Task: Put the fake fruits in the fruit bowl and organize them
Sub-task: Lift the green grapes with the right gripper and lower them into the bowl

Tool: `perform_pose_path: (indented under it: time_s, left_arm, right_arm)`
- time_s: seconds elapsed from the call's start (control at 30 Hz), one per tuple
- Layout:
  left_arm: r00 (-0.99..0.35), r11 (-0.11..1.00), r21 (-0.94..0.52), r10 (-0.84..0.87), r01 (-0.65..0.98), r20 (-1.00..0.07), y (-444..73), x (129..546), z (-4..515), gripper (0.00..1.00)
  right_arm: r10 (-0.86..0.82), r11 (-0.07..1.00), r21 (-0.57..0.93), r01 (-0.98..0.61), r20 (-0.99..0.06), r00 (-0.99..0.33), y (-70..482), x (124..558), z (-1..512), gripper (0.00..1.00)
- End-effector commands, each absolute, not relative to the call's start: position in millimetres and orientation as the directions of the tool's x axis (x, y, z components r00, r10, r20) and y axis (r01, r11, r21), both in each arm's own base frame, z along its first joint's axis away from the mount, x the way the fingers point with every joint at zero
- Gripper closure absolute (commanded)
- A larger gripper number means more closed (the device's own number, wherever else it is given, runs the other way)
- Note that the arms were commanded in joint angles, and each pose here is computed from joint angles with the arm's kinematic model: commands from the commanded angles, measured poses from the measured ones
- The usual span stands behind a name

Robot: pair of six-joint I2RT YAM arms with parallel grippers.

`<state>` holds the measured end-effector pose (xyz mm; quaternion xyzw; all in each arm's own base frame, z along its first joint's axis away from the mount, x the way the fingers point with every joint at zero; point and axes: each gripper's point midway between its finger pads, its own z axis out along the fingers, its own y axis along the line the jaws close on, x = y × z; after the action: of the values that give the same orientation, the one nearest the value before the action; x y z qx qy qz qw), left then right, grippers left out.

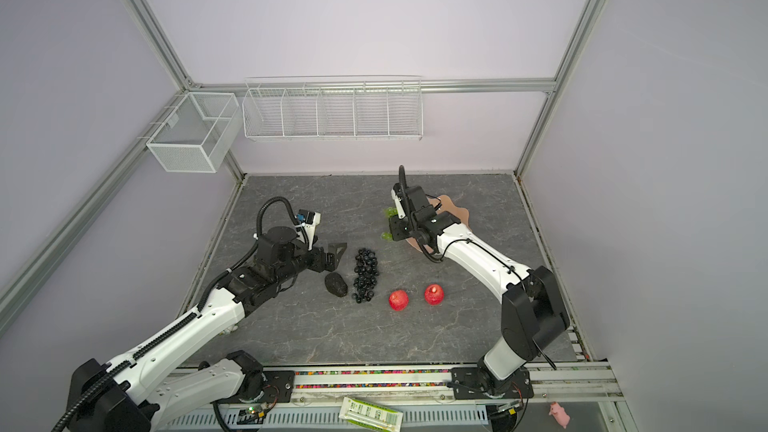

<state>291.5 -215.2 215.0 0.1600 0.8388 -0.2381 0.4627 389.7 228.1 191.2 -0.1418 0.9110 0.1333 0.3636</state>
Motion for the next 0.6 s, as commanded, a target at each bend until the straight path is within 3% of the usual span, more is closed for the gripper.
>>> perform_pose_path:
  time_s: [0.0, 0.27, 0.57]
  left_arm:
    - [-0.493, 0.774, -0.315, -0.004, 0.55, -0.87, -235.9, 294.5, 235.6, 0.01]
    - [-0.521, 0.7, -0.383, -0.018, 0.603, -0.853, -274.9, 306.0, 243.1, 0.01]
    - [-0.536, 0.703, -0.381, 0.001, 0.601, -0.844, -286.8, 308.1, 234.1, 0.01]
  right_arm:
    - [-0.131, 0.941, 0.14, -0.308, -0.688, -0.714, 196.3, 401.4, 190.8, 0.67]
    - [-0.088, 0.964, 0.14, -0.225, -0.631, -0.771, 158.3, 440.1, 148.7, 0.69]
    - [-0.09, 0.979, 0.099, -0.178, -0.575, -0.813, 145.9, 440.3, 100.5, 0.67]
